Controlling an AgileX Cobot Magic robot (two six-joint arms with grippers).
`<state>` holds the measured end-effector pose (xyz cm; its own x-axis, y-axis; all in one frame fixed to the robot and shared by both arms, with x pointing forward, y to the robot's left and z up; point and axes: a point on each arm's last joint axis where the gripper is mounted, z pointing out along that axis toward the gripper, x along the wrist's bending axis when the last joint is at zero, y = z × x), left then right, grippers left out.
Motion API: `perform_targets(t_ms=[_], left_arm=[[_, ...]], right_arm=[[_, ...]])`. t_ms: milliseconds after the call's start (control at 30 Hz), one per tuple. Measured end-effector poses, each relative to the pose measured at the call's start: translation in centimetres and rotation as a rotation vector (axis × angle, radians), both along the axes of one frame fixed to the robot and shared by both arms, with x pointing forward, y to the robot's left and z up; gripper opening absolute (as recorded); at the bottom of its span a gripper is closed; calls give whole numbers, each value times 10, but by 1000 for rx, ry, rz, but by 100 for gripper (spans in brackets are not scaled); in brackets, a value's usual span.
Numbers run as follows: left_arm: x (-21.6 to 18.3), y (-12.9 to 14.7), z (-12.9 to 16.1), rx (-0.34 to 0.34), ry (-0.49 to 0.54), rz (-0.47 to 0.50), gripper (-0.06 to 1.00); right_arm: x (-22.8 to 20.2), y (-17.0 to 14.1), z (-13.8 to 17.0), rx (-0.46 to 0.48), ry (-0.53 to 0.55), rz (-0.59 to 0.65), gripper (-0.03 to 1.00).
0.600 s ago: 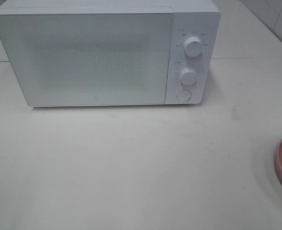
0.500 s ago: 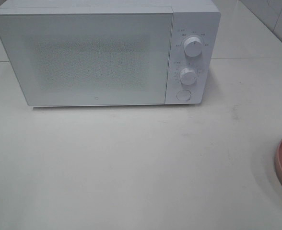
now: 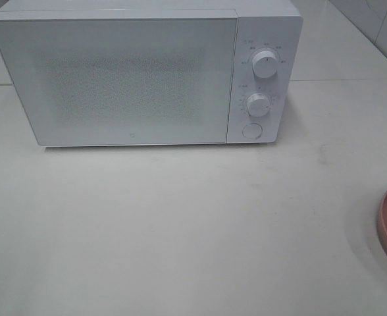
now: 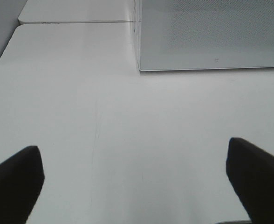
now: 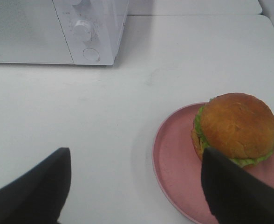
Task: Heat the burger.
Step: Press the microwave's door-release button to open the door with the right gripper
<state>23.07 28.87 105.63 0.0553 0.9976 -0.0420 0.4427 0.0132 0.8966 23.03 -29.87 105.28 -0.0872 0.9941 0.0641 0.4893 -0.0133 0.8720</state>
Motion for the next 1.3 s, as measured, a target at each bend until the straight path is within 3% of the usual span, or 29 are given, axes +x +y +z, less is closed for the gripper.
perform_targets(t_ms=[400,1300], left_arm=[[0,0,0,0,0,0,99],[0,0,0,0,0,0,99]], right_arm=[[40,4,10,8,75,-10,75],[131,14,10,4,66,-11,75]])
